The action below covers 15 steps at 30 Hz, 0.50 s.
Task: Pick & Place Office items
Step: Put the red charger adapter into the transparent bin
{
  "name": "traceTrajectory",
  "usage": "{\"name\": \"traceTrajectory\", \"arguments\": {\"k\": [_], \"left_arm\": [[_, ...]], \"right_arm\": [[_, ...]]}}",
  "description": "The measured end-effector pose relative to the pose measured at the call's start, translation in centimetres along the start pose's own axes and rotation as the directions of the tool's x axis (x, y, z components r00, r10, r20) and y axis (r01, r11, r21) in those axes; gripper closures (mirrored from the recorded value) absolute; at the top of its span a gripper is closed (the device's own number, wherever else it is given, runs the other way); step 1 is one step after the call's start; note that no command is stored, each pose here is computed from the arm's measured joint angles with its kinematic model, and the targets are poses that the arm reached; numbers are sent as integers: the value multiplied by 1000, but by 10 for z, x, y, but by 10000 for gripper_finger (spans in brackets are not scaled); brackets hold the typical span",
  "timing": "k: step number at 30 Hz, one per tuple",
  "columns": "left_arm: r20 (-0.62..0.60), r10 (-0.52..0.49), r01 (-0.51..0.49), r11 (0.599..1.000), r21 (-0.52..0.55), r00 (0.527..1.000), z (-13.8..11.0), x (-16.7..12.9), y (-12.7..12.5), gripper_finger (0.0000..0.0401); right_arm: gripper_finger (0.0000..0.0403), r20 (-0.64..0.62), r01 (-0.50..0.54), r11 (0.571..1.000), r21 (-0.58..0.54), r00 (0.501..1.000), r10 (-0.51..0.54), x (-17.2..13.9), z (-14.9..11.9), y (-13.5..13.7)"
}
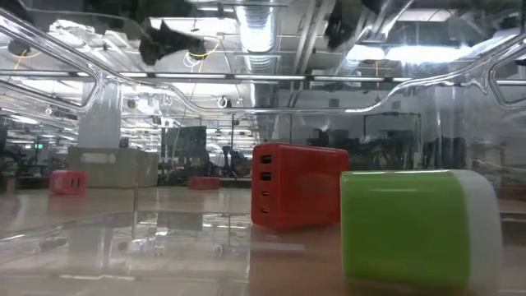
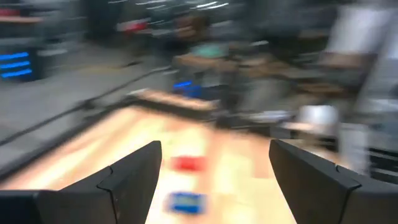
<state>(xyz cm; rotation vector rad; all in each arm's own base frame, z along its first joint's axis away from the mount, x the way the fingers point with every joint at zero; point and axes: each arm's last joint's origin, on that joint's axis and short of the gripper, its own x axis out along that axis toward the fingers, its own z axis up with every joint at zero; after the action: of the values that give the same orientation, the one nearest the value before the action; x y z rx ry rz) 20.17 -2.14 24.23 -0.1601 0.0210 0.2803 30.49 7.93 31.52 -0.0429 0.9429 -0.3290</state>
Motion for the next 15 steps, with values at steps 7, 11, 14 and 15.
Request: {"name": "traceTrajectory", "arguments": {"k": [7, 11, 14, 15], "left_arm": [[-122, 297, -305, 951, -47, 947, 28, 20, 42, 105], [-242, 277, -309, 945, -109, 930, 52, 35, 72, 105], [-308, 264, -314, 941, -125, 914, 64, 52, 89, 105], [-327, 260, -316, 940, -130, 909, 66, 58, 94, 105]], "right_arm": [[179, 125, 51, 996, 77, 990, -61, -56, -32, 33], [179, 195, -17, 988, 155, 981, -14, -82, -45, 43], [179, 240, -37, 988, 149, 971, 0, -96, -53, 48], [179, 258, -39, 989, 143, 966, 1, -100, -55, 49]]}}
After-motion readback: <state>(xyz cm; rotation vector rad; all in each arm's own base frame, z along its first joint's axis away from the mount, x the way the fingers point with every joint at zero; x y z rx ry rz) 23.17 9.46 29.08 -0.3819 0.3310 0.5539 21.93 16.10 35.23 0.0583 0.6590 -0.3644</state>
